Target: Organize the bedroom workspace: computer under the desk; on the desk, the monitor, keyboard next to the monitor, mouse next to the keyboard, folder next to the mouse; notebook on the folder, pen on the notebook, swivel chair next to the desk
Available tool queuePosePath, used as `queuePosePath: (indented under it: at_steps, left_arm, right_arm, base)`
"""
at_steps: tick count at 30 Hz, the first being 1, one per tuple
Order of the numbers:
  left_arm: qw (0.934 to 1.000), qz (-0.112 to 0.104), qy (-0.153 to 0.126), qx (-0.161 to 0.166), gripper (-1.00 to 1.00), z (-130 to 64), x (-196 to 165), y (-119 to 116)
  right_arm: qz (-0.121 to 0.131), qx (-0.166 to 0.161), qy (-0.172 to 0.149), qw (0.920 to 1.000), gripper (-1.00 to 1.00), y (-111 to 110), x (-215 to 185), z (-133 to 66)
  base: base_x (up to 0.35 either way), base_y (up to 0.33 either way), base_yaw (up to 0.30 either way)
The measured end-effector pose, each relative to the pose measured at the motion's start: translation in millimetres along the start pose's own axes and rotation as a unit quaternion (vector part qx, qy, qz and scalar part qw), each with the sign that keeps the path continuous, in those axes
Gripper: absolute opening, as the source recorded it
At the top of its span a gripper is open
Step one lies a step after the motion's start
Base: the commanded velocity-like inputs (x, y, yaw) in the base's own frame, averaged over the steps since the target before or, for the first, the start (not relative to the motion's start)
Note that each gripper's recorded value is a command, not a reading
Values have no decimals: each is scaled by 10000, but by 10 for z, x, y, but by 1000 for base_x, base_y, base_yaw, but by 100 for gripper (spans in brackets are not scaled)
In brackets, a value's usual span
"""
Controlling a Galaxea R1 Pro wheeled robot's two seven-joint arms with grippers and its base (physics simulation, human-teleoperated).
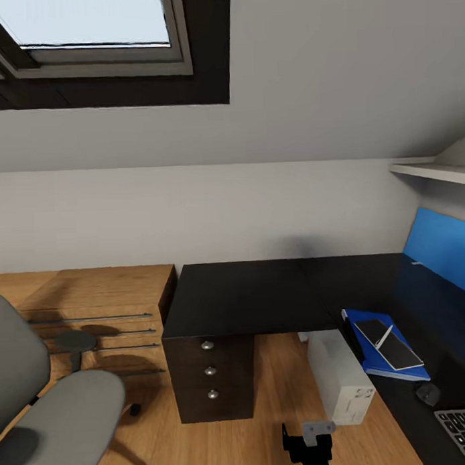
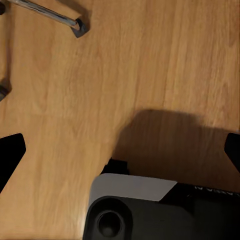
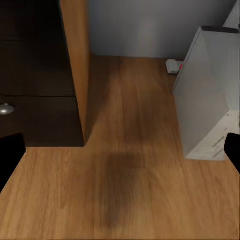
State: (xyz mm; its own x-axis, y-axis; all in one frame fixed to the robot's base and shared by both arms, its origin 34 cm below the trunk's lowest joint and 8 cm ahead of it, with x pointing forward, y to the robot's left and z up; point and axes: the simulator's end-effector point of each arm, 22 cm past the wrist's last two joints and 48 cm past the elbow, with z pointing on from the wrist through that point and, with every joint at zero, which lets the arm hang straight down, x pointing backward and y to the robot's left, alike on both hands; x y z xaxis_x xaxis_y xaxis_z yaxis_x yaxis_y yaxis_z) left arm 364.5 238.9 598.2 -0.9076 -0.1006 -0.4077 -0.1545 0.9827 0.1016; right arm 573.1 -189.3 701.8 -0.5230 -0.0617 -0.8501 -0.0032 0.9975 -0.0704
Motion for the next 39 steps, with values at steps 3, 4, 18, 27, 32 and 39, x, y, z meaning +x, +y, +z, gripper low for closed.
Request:
queuePosePath:
  at_steps: [3, 4, 18, 27, 32, 39]
  left_arm:
    - [9998, -66, -159, -33, 100, -32, -68, 33]
    - [9998, -82, -185, -78, 100, -37, -53, 71]
    - [9848, -333, -1311, -1087, 100, -322, 252, 980]
    - [9581, -690, -2560, -1080, 100, -646, -213, 1038]
    - [9561, -705, -2631, -1079, 100, -686, -235, 1041]
    - [9563, -698, -2621, -1087, 100, -685, -229, 1050]
  right_arm:
    - [51, 33, -164, 9998, 100, -48, 80, -148]
    - [72, 41, -230, 9997, 100, -66, 136, -227]
    - [141, 74, -799, 9967, 100, -347, 660, -1178]
    - [117, 6, -740, 9972, 100, -298, 662, -1304]
    - [120, 6, -741, 9972, 100, -295, 647, -1320]
    - [119, 16, -736, 9972, 100, -305, 652, -1322]
  base:
    - [0, 0, 279]
    - [0, 0, 279]
    - [0, 0, 279]
    - [0, 0, 280]
    - [0, 0, 281]
    - [0, 0, 285]
